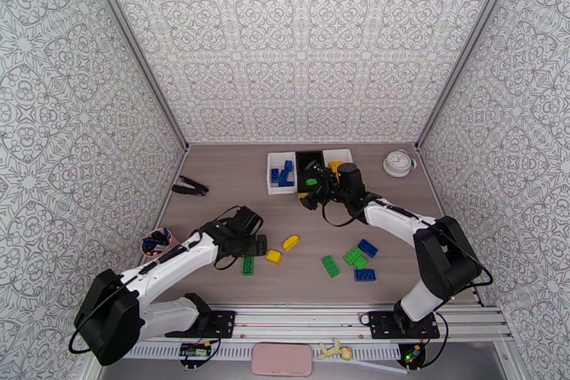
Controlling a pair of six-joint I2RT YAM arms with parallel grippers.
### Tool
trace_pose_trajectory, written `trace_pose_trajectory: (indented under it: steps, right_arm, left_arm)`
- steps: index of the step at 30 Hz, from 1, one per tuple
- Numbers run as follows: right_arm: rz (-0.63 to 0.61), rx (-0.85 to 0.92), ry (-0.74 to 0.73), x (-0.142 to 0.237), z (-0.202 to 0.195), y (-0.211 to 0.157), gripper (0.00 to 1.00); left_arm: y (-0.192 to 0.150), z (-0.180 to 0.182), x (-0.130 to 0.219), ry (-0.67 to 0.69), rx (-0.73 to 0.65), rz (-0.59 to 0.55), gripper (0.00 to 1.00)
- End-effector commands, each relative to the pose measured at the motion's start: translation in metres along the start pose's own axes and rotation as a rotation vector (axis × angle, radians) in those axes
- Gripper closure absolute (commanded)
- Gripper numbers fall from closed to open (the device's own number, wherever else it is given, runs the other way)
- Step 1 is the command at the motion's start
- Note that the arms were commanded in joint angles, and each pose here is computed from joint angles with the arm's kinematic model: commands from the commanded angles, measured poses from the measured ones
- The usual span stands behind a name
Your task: Sort the legos into containers by color
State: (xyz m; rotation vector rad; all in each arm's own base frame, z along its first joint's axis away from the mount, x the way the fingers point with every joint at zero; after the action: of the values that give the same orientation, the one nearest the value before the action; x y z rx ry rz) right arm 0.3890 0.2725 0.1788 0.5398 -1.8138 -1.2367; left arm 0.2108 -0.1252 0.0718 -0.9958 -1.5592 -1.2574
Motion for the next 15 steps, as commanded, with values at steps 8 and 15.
trace_pose_trajectory:
  steps: [8, 15]
  right_arm:
    - [0.013, 0.01, -0.009, 0.006, 0.003, -0.001, 0.0]
    - [0.023, 0.013, -0.032, 0.008, 0.0, -0.003, 0.0]
  left_arm:
    - [-0.019, 0.001, -0.018, 0.016, 0.032, 0.117, 0.15]
    - [-0.025, 0.003, -0.03, 0.039, 0.029, 0.152, 0.24]
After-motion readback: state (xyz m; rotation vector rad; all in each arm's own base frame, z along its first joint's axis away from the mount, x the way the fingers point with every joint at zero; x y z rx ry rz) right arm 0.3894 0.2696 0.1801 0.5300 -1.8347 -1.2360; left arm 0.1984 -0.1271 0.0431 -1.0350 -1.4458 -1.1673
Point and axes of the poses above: each hand's point on the last joint's axis, 136 mm out from that joint toward the fingers, its own x axis back along the fingers, its own z axis along the line the jaws close on, y = z × x, the point moved 1 cm from there along x, back along the fingers, and after that the axes turned 6 degrees about x, right-handed, at the moved point
